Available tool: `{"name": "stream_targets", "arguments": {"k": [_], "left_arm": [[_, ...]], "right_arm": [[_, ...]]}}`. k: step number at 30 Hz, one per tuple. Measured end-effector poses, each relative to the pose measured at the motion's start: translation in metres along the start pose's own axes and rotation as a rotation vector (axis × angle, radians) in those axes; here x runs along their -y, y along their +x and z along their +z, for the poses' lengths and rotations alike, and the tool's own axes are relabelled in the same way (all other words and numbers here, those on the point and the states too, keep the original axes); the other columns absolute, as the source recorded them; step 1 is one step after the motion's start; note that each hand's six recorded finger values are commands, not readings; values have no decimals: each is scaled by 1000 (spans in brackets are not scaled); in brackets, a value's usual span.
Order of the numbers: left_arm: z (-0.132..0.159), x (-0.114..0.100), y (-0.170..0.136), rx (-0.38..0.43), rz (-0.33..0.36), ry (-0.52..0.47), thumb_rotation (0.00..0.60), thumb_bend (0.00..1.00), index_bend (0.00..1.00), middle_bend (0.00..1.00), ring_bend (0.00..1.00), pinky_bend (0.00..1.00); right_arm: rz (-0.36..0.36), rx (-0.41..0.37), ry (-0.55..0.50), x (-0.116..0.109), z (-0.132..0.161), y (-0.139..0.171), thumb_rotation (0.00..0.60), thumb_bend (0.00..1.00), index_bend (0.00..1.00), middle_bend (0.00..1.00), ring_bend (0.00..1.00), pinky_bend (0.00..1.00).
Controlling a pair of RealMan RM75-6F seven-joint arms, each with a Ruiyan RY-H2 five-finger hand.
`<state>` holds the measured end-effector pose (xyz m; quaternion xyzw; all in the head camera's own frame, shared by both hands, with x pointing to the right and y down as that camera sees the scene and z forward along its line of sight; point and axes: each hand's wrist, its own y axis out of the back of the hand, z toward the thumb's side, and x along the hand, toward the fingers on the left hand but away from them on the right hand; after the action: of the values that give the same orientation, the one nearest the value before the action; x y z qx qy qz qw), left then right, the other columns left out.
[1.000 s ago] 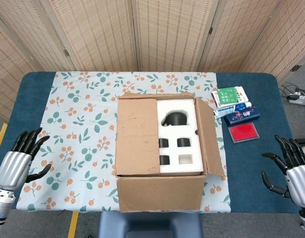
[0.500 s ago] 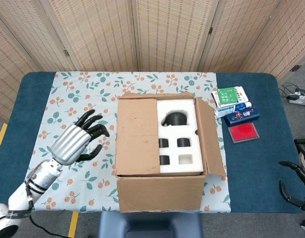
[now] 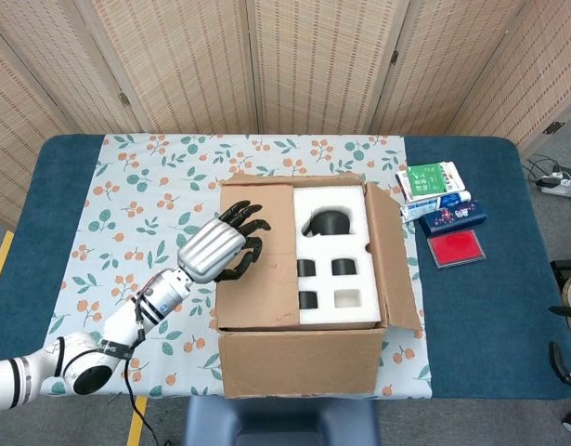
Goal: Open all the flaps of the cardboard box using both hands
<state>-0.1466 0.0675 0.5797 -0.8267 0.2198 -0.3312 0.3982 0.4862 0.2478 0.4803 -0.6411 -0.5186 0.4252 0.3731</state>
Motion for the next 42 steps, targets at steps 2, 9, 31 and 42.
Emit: {"name": "stream_targets", "arguments": {"k": [2, 9, 31, 42], "left_arm": [[-2, 3, 8, -7, -10, -7, 600, 695, 595, 232, 0, 0], [-11, 3, 18, -47, -5, -7, 600, 838, 649, 232, 0, 0], [-33, -18, -9, -214, 39, 60, 600, 579, 786, 272, 0, 0], [-39, -9, -17, -289, -43, 14, 600, 539, 659, 146, 0, 0]], "right_arm": [[-5, 15, -1, -2, -4, 2, 280, 534, 311, 0, 0, 0], [6, 36, -17, -3, -12, 3, 280, 534, 311, 0, 0, 0], [41, 30, -13, 8, -9, 0, 279, 534, 311, 0, 0, 0], [52, 32, -13, 12, -9, -3, 281, 535, 311, 0, 0, 1]]}}
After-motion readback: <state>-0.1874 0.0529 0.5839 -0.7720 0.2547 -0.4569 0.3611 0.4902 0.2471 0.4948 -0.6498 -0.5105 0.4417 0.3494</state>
